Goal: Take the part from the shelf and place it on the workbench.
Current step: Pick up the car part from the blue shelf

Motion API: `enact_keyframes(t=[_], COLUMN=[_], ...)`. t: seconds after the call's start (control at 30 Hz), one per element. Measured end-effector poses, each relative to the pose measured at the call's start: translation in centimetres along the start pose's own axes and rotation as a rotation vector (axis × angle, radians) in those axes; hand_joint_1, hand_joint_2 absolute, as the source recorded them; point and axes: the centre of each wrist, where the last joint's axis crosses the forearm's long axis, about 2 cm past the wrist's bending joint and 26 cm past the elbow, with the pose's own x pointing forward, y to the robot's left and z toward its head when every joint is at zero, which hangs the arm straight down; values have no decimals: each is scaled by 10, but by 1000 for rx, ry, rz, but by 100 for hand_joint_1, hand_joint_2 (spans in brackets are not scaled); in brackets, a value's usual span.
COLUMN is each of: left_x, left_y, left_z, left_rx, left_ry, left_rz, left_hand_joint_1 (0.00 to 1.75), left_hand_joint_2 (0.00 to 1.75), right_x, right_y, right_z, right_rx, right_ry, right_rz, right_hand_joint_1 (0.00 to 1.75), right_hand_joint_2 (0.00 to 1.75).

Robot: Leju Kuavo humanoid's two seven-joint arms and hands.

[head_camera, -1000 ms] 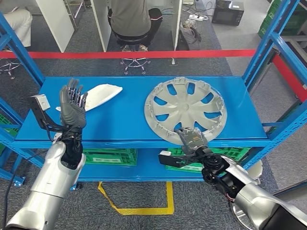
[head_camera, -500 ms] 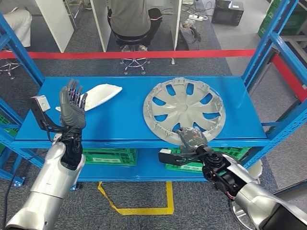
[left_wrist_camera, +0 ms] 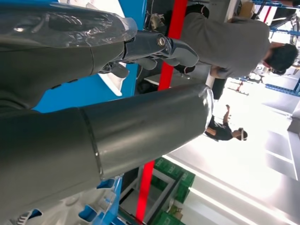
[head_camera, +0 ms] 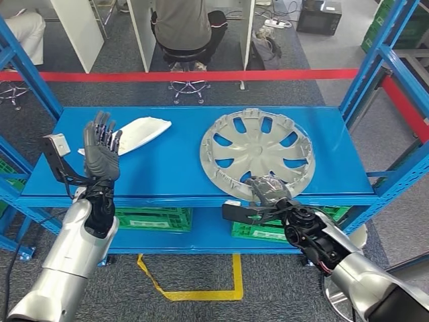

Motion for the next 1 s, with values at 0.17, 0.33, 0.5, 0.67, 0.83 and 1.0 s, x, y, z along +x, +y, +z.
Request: enact_keyframes(t=[0.17, 0.33, 0.5, 0.67, 0.83, 1.0], left_x=[0, 0, 0, -1, -2, -2], left_y=[0, 0, 0, 1, 3, 4], left_z=[0, 0, 0, 4, 6, 13], left_rx=[0, 0, -1, -4, -6, -6], left_ry=[0, 0, 1, 14, 23, 37], left_rz=[-1, -1, -2, -9, -18, -30], left_hand_joint_1=[0, 0, 0, 0, 0, 0], left_hand_joint_2=[0, 0, 0, 0, 0, 0], right_x=[1, 2, 2, -3, -11, -22], right_y=[-3, -4, -6, -32, -72, -105], right_z=[0, 0, 0, 4, 16, 34], right_rx=[-13, -16, -35, -112, -226, -432], right_ry=[-5, -7, -10, -12, -21, -27], right_rz=[-6, -8, -47, -209, -301, -355], right_hand_joint_1=[175, 175, 175, 175, 175, 175], right_hand_joint_2=[175, 175, 175, 175, 175, 175])
